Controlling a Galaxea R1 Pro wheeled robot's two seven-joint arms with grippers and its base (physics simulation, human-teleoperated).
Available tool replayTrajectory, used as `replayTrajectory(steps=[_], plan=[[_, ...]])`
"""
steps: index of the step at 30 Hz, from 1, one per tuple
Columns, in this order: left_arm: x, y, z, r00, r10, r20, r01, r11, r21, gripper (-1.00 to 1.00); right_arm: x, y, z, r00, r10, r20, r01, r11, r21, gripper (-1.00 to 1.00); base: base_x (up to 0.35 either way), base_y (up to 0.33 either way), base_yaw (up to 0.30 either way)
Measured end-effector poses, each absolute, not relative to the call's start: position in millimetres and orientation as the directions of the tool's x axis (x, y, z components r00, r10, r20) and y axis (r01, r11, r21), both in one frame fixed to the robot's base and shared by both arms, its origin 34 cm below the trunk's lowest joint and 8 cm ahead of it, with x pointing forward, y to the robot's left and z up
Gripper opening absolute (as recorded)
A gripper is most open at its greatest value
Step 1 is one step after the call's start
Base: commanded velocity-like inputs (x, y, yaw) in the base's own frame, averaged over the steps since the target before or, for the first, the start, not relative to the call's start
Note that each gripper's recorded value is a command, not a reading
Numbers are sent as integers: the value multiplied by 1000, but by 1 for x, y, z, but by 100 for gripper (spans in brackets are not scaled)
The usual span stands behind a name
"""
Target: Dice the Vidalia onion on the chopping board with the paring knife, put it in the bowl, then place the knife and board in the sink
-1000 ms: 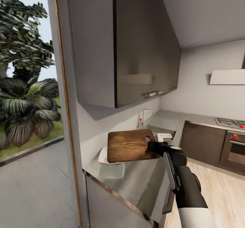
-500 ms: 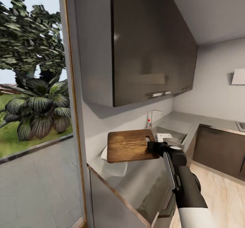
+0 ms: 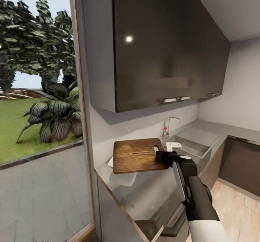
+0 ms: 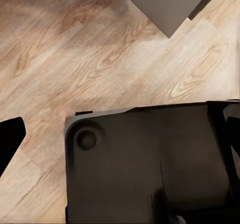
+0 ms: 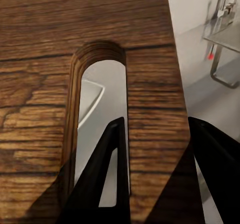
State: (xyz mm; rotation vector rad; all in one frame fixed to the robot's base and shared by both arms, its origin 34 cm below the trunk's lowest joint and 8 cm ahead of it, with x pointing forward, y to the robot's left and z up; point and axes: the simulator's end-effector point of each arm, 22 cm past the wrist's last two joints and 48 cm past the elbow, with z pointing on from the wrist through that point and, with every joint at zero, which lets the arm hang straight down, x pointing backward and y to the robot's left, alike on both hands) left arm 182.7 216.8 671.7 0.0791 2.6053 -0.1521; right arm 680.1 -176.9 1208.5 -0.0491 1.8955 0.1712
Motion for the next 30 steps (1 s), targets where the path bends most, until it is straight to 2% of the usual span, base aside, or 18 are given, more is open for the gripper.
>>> replayTrajectory(steps=[30], plan=[[166,217,668,-884,27,-466,81,992,-96,100,686,-176,1181,-385,51,-921,-115,988,103,-100,0,-307,166]])
